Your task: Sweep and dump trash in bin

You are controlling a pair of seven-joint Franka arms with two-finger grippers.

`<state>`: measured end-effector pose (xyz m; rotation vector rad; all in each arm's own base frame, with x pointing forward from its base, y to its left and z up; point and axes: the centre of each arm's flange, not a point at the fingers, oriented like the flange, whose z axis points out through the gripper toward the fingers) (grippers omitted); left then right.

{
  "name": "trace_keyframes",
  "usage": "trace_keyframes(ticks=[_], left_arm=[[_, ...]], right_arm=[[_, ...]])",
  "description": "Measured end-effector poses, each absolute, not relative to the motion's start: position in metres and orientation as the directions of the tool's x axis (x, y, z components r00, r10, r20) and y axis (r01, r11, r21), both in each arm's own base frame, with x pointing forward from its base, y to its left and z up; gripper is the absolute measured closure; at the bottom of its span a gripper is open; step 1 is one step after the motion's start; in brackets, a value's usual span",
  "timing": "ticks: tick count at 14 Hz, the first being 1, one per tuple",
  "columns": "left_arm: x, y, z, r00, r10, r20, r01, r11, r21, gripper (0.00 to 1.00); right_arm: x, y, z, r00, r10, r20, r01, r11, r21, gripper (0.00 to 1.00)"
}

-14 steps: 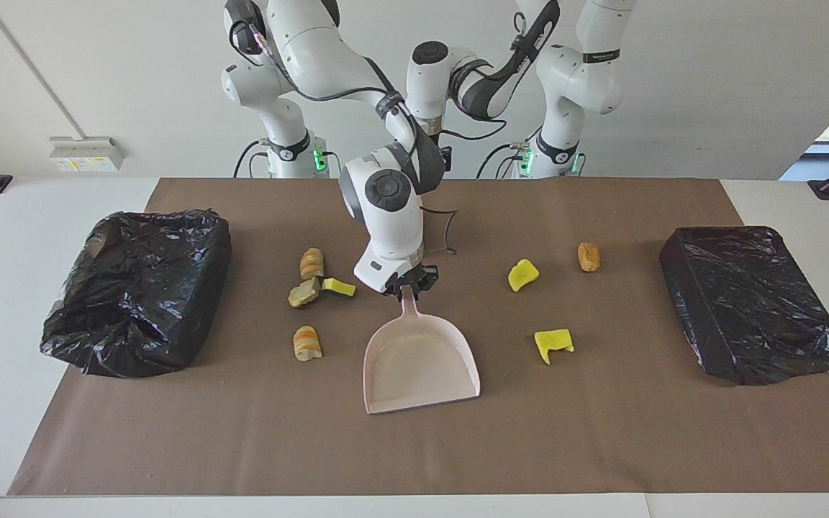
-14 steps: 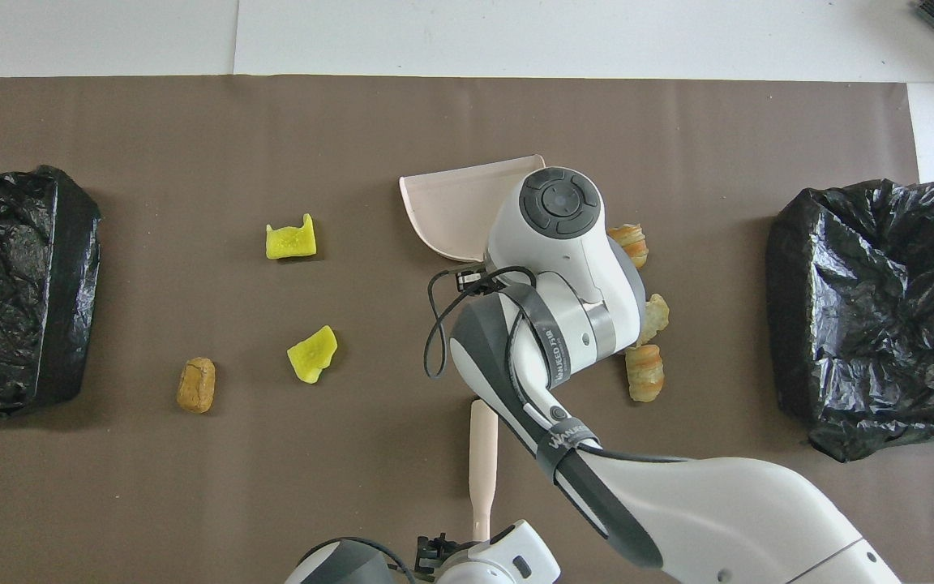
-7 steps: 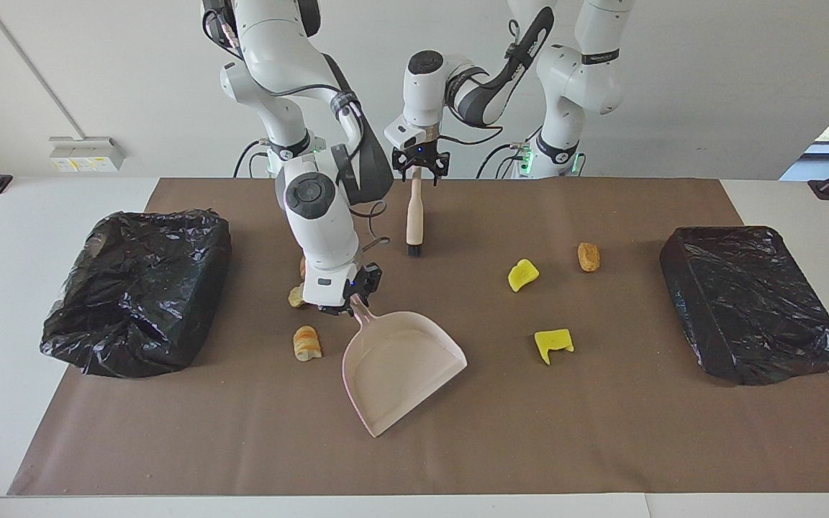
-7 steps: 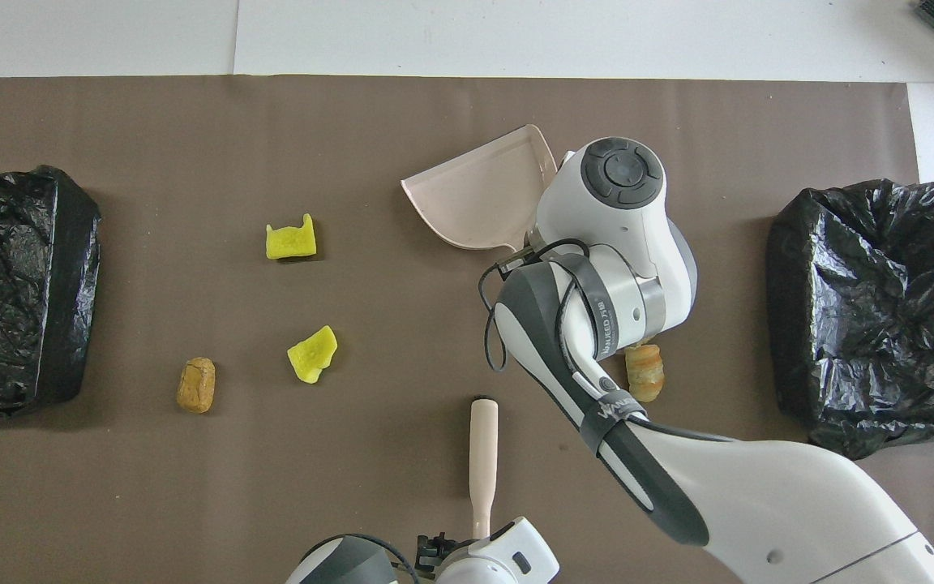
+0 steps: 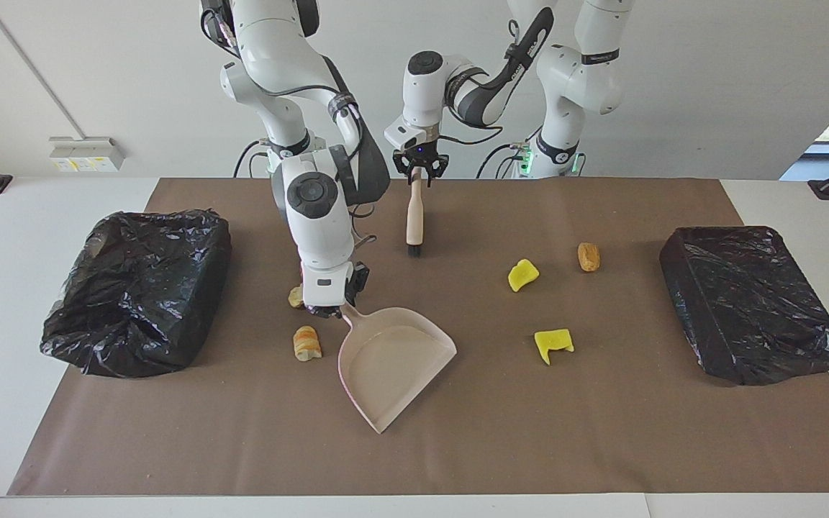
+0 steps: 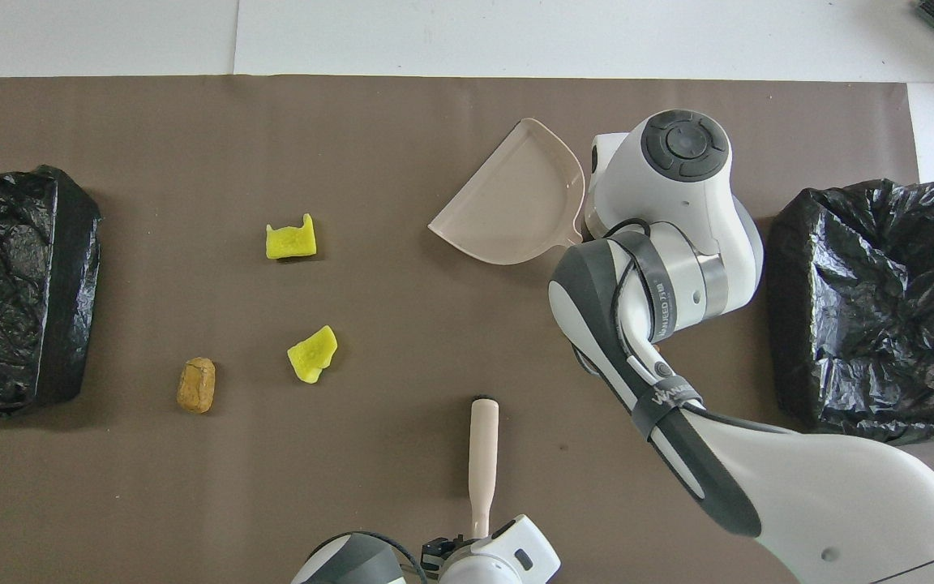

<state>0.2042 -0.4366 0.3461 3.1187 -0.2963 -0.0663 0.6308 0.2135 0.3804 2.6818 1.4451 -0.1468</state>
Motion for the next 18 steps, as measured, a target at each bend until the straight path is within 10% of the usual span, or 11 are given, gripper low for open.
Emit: trace_keyframes(ticks=[18], left_arm=[[0.408, -0.224, 0.451, 0.938, 0.344, -0.049, 0.330, -0.926, -0.184, 0.74]], right_arm=[[0.577, 0.274, 0.379, 0.180, 0.971, -0.156, 0.971, -0.201, -0.129, 0.67]])
